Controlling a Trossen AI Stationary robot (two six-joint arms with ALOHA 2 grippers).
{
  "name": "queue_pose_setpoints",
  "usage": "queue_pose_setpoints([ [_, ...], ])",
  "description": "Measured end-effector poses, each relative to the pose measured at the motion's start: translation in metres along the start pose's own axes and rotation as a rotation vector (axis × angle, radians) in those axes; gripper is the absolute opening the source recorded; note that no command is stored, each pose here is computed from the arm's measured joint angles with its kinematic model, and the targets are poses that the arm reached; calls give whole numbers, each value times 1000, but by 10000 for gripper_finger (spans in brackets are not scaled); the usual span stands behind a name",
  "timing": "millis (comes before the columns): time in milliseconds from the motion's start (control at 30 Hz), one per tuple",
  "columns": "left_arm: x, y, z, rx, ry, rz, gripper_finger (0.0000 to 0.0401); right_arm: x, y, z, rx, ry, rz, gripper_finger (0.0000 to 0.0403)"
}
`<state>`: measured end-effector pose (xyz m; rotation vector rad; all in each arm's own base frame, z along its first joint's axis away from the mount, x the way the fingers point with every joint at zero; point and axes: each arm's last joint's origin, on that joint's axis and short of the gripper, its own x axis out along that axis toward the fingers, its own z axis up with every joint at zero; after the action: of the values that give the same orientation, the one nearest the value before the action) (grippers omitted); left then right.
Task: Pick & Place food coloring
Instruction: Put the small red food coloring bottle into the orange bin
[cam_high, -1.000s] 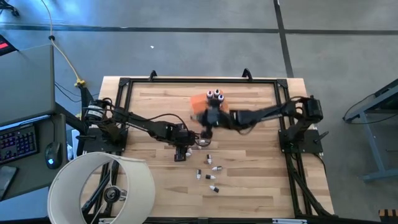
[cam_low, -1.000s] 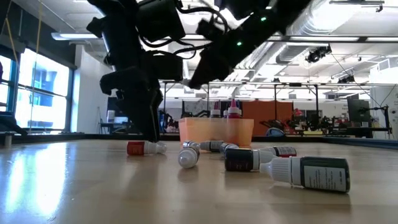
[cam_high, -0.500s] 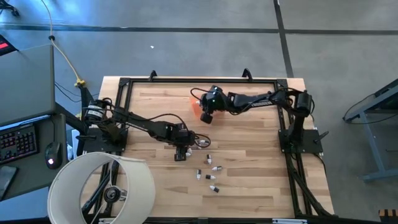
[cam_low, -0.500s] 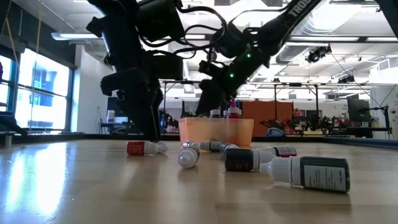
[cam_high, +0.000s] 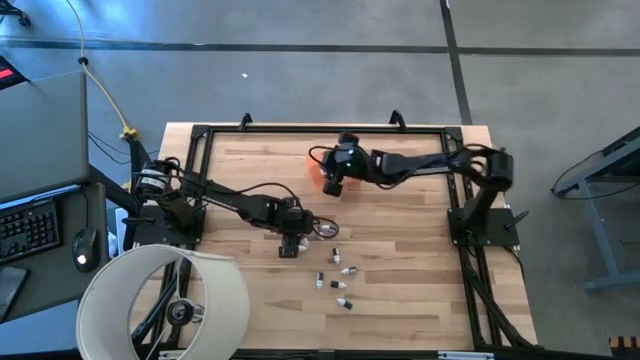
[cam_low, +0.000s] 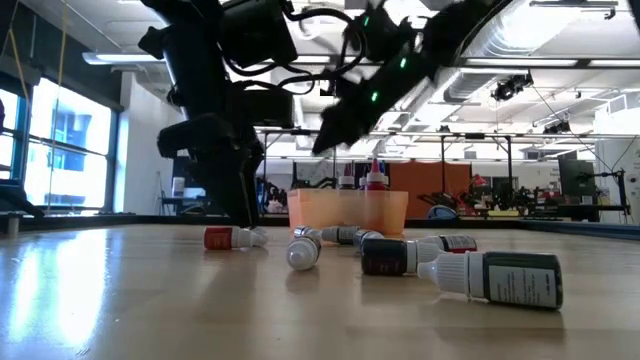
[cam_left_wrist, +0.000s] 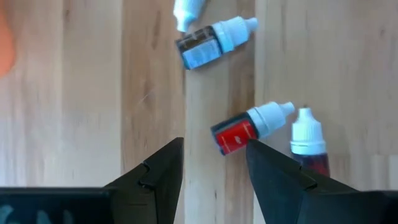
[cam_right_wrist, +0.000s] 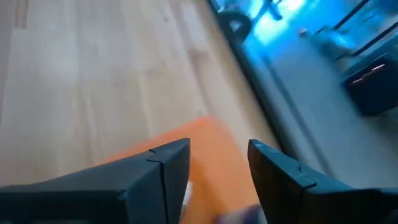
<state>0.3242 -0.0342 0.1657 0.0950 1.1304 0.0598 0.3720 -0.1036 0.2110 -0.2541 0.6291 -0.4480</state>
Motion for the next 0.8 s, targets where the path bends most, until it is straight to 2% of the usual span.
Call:
queue_pose_setpoints([
  [67, 0, 0, 0, 31, -1, -1, 170, -18, 1, 11, -17, -25, -20, 158],
  [133, 0, 0, 0, 68, 0, -5, 170, -38, 3, 21, -16, -39, 15, 157],
  [233, 0, 0, 0, 143, -2, -16, 170, -66, 8, 26, 19, -24, 157, 151],
  [367, 3, -1, 4, 229, -42, -18, 170, -95, 15, 20, 97, 77, 353, 143],
  [467, 3, -2, 7, 295, -70, -40, 170, -109, 23, 6, 129, 187, 453, 138],
  [567, 8, -5, 7, 379, -78, -103, 170, -116, 33, -15, 149, 275, 501, 138],
  [667, 16, -6, 4, 426, -50, -109, 170, -118, 43, -38, 161, 327, 508, 138],
  [800, 22, -4, 5, 417, -48, -78, 170, -119, 52, -68, 167, 360, 470, 137],
])
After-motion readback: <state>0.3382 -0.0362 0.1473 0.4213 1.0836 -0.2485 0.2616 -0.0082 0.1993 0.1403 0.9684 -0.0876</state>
